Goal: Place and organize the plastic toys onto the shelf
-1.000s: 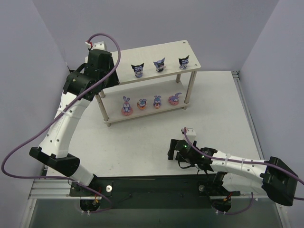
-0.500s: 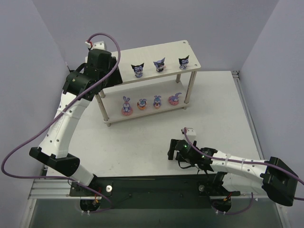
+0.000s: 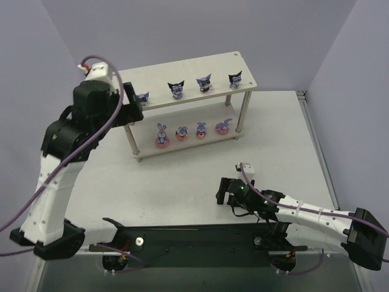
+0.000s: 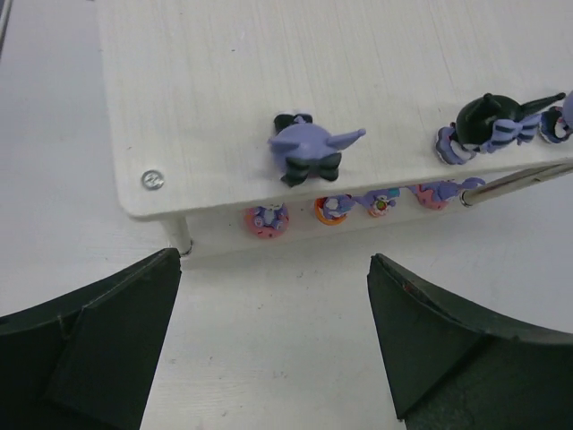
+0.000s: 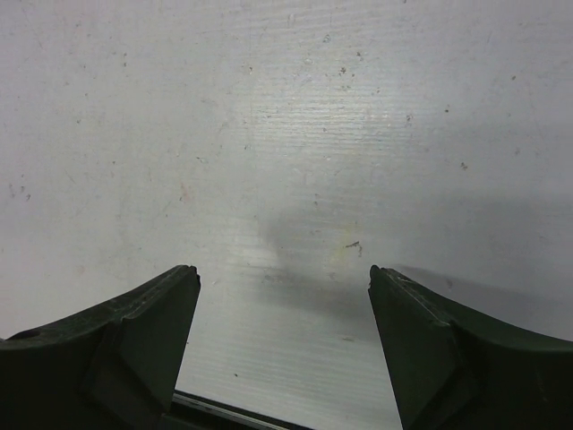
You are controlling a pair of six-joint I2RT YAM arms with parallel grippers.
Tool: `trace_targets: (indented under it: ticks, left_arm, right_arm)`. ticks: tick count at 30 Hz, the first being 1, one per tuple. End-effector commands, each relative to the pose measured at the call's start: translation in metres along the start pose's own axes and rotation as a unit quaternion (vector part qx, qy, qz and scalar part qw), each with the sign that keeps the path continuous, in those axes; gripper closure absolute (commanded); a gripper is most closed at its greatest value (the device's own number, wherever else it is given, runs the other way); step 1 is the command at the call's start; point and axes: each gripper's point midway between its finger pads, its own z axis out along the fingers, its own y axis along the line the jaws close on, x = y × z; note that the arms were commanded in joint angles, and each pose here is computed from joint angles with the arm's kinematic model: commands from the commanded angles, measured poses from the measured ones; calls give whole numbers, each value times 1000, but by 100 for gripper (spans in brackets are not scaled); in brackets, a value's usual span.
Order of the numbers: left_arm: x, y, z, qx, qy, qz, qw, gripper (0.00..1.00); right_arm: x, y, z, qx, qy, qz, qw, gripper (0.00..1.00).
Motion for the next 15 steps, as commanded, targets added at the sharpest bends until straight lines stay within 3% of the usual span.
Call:
trace_targets:
  ticks: [1,2,8,15]
  left_arm:
    - [13,34,-55,10,-36,4,999,4]
    - [14,42,-74,19,-53,3,998,3]
    - [65,76,-94,21,-48,19,998,3]
    - [81,84,-106,49,-79,40,995,3]
  right_arm:
    - [-17,-6,-14,9,-23,-1,1000,20]
    - [-20,-8,-18,10,-25,0,1000,20]
    - [-42,-7,-38,7,-52,1,999,20]
    - [-65,-10,-59,23,-74,-7,997,20]
